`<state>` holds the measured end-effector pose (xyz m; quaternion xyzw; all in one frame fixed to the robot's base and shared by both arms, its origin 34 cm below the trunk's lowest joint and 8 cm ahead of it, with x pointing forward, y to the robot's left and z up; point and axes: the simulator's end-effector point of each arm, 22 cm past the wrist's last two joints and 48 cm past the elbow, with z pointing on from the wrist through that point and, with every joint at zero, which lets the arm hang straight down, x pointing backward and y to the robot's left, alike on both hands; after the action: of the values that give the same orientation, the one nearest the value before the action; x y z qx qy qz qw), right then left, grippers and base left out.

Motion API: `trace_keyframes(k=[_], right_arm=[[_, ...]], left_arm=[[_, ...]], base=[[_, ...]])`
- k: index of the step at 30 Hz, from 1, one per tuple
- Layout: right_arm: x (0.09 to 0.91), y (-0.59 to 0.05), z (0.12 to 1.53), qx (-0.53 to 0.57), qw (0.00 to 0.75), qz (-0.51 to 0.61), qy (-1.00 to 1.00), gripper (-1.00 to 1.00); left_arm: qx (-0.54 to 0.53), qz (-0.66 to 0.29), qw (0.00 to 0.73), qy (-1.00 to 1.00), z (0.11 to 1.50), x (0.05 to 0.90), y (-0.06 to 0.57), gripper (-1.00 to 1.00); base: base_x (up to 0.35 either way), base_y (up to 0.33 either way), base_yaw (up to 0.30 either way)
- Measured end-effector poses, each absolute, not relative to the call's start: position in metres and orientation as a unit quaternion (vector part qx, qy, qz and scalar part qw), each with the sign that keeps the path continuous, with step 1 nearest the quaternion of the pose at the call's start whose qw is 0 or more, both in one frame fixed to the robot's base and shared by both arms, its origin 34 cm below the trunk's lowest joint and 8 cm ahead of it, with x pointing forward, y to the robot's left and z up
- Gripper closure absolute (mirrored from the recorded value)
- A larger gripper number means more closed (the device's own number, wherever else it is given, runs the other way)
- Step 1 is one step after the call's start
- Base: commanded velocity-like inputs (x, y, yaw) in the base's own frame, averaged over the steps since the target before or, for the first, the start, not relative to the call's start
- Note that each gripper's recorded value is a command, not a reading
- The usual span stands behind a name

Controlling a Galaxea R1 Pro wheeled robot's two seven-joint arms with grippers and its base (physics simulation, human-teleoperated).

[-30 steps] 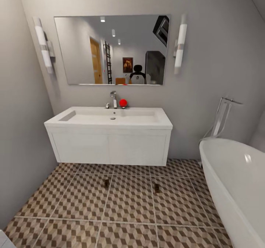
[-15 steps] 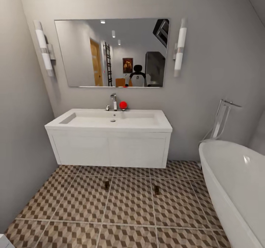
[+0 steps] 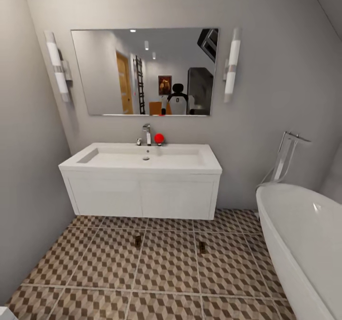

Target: Take the four mousetraps from the cabinet in the bathroom and place them on the bathroom floor. Make sure all four end up on the same floor surface, and ensure that at least two of them are either under or directly next to the same bathroom sink.

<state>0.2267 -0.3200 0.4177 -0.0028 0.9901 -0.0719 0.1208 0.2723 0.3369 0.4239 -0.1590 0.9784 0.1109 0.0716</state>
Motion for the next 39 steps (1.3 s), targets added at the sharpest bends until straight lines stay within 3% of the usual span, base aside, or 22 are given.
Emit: trace_keyframes(k=[39], right_arm=[[0.228, -0.302, 0.482, -0.002, 0.12, -0.06, 0.991, -1.0]], left_arm=[[-0.159, 0.111, 0.071, 0.978, 0.49, 0.274, 0.337, -1.0]], base=[[0.0, 0.0, 0.0]])
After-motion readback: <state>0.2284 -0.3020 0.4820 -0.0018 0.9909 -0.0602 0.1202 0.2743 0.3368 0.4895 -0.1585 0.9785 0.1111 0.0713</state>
